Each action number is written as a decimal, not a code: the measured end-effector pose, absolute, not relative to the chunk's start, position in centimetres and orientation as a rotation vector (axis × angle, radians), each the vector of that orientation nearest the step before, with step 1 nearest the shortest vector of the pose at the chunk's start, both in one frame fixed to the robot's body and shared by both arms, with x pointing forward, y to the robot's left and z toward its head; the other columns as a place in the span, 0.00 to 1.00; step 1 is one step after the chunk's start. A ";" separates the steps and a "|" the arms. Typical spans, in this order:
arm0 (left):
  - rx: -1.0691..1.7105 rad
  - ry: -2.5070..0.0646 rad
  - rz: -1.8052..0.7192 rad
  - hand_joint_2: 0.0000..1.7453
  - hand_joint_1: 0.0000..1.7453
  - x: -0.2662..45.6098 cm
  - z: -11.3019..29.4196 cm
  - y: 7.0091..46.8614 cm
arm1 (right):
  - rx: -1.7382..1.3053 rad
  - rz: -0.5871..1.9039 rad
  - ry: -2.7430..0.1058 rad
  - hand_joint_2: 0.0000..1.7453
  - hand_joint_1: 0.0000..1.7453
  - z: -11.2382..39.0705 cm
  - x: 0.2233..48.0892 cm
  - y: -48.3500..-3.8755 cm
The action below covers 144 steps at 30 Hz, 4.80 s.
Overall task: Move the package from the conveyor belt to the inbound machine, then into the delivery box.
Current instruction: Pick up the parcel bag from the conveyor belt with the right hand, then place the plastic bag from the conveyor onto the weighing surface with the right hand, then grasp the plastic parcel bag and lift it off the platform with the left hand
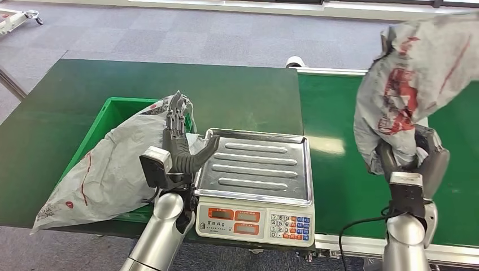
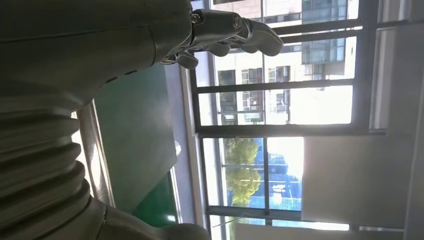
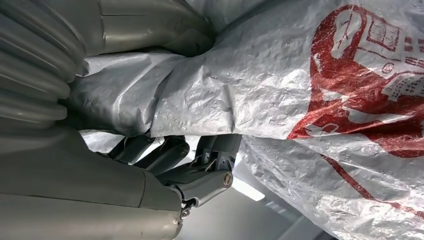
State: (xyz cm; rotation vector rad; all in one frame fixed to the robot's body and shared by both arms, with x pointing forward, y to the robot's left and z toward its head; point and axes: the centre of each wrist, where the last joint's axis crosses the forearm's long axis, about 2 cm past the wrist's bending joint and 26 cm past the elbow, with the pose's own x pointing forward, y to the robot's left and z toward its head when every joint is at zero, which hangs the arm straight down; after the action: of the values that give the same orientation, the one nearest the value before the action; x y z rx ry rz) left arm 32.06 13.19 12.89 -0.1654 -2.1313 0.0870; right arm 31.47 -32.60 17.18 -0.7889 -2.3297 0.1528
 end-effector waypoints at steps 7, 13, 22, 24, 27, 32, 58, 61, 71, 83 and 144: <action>0.051 -2.188 0.210 1.00 0.00 32.1 14.3 14.0 | -0.632 0.489 -2.309 1.00 1.00 20.9 34.6 -27.6; 0.087 -2.196 0.285 1.00 0.00 32.0 14.8 14.7 | -0.391 1.022 -2.007 1.00 1.00 24.5 39.9 -21.6; 0.096 -2.163 0.330 1.00 0.00 32.1 14.3 15.4 | -0.141 1.607 -1.646 1.00 1.00 25.9 43.4 -15.7; 0.087 -2.154 0.328 1.00 0.00 32.2 14.1 15.4 | -0.091 1.649 -1.581 1.00 1.00 25.5 43.5 -15.3; 0.083 -2.140 0.327 1.00 0.00 32.2 13.7 15.4 | -0.034 1.680 -1.491 1.00 1.00 24.7 43.5 -15.5; 0.071 -2.120 0.328 1.00 0.00 32.3 13.3 15.4 | -0.029 1.721 -1.387 1.00 1.00 23.8 43.6 -16.5; 0.046 -2.083 0.305 1.00 0.00 32.7 12.6 15.2 | -0.032 1.946 -1.077 1.00 1.00 22.0 43.7 -20.2; 0.045 -2.083 0.305 1.00 0.00 32.7 12.6 15.2 | -0.021 1.946 -1.082 1.00 0.76 22.0 43.7 -20.2; 0.049 -2.082 0.308 1.00 0.00 32.6 12.5 15.2 | -0.001 1.838 -1.428 1.00 0.00 22.5 43.7 -19.9; 0.011 -2.093 0.294 1.00 0.00 32.7 12.7 15.1 | 0.307 1.318 -2.033 0.00 0.00 19.9 39.1 -19.5; 0.262 -1.496 -1.141 1.00 0.00 32.1 8.5 8.4 | -0.464 0.033 -2.209 1.00 0.00 11.7 28.0 -29.3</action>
State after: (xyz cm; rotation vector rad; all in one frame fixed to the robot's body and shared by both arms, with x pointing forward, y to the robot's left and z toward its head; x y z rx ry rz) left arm 32.14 8.36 8.53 0.2619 -1.4960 -1.1412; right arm 28.03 -29.26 11.73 -0.4642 -2.2094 0.0329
